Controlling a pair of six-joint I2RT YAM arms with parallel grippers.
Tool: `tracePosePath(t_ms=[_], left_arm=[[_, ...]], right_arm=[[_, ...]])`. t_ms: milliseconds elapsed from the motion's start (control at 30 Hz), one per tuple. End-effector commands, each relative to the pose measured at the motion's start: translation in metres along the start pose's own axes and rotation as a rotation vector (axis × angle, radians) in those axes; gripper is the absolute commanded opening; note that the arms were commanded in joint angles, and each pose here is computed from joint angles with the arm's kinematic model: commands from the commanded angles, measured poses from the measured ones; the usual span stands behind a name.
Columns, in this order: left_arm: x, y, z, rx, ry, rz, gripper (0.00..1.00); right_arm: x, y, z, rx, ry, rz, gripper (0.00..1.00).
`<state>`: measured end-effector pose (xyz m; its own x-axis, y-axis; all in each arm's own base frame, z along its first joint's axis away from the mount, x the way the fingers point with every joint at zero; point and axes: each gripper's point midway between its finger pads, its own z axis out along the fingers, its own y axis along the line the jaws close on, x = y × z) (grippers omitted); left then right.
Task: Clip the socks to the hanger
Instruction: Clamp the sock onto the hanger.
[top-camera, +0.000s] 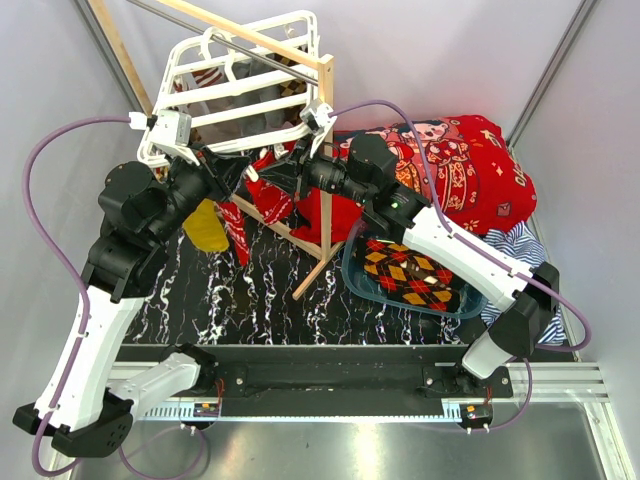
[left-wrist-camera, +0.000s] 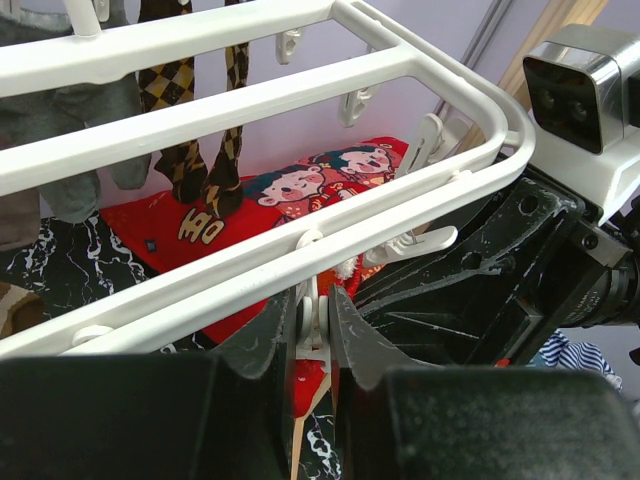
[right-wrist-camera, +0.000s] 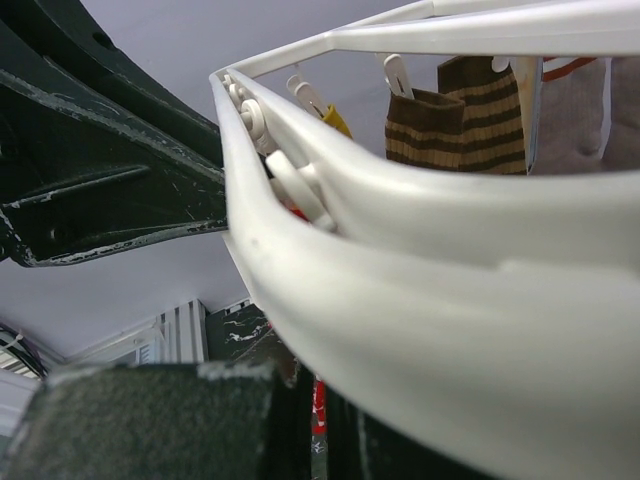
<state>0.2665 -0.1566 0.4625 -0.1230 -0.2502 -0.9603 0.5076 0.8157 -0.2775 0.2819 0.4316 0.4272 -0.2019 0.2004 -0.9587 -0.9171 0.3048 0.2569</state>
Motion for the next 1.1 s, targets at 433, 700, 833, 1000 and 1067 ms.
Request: tracePosePath(t_ms=[433,700,833,1000,1067], left_arm=[[-0.002,-0.002,-0.008,0.008,-0.011,0.023,0.21],[-0.001,-0.002,-0.009,0.011,-0.004,0.025,0.23],[-0.002,-0.003,-0.01,0.012,-0.007,0.024,0.31],[-0.005,-0.005,-0.011,0.017,-0.013,0.02,0.47],[-0.007,-0.005,-0.012,0.017,-0.018,0.018,0.56]], right_arm=[[-0.048,0.024,-0.005,-0.066,-0.122,-0.04,0.01],[-0.055,0.026,-0.005,-0.069,-0.139,-0.045,0.01],[-0.058,0.027,-0.006,-0.072,-0.144,-0.049,0.01],[-0.06,0.029,-0.005,-0.08,-0.149,-0.049,0.02],[-0.059,0.029,-0.004,-0.082,-0.149,-0.047,0.05]])
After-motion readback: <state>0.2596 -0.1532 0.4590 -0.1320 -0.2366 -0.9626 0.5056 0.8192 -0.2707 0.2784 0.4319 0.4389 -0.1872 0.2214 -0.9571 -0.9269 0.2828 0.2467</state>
